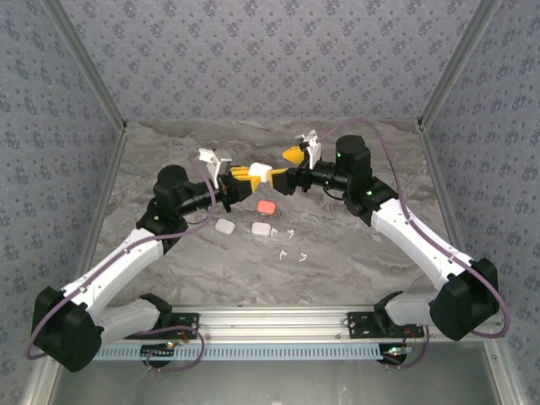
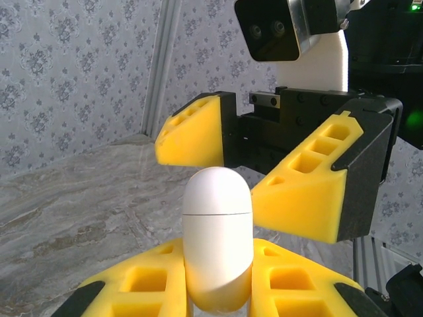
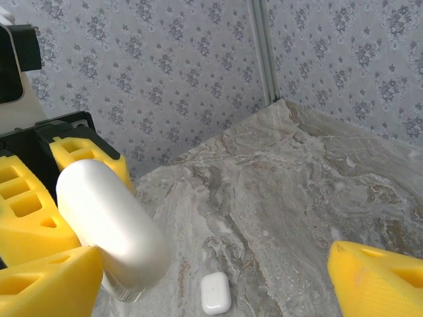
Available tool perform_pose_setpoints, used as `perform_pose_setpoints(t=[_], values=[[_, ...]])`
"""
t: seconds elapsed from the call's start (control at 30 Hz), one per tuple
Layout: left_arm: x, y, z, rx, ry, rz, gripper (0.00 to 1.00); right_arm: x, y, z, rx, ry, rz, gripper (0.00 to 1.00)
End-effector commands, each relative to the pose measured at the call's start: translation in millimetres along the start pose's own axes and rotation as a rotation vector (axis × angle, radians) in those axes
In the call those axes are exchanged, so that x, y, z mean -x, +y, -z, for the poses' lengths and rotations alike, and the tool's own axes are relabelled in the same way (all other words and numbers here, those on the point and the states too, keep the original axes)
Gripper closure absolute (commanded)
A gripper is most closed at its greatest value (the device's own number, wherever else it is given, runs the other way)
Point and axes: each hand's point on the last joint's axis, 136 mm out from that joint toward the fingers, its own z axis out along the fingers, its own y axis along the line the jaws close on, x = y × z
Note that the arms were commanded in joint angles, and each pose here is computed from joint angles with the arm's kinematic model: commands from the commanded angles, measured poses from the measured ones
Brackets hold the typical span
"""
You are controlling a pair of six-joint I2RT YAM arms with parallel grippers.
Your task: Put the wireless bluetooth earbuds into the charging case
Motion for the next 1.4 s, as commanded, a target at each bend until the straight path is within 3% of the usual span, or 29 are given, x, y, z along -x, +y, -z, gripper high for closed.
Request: perform_pose_setpoints(t=[0.0,0.4,0.47,0.83,1.0,1.03,1.17,1.37], values=[[18.0,-16.3,4.7,-0.05,-0.051,-0.063,0.9,14.9,-11.9,1.1,-0.05,-0.021,0.008,0.1],[15.4,-17.6,3.6,-0.058,-0.039,-0.069,0.9,13.8,-17.5,-5.4,-0.055,0.003,-0.013,0.11],[14.7,-16.9,3.1,-0.054,-0.035,-0.07,0.9,27.7,-15.5,-3.0,-0.058,-0.02,-0.001,0.11],[4.5,-1.6,3.9,0.031,-0.011,-0.06,0.91,31.9,-20.2,24.3,-0.113,-0.024,-0.034,0.11],[-7.9,7.8,8.5,0.086,0.001,-0.04,0.91,-16.9,-39.9,49.0,-0.282,0.168,-0.12,0.17],[-10.4,8.4,10.1,0.092,0.003,-0.034,0.91,-47.9,-47.4,53.0,-0.323,0.249,-0.17,0.2],[-18.4,9.1,17.2,0.112,0.005,-0.013,0.91,-113.5,-56.3,68.5,-0.434,0.437,-0.326,0.3],[-24.3,10.3,26.2,0.143,0.007,-0.004,0.92,-205.8,-48.4,81.1,-0.603,0.703,-0.433,0.35]])
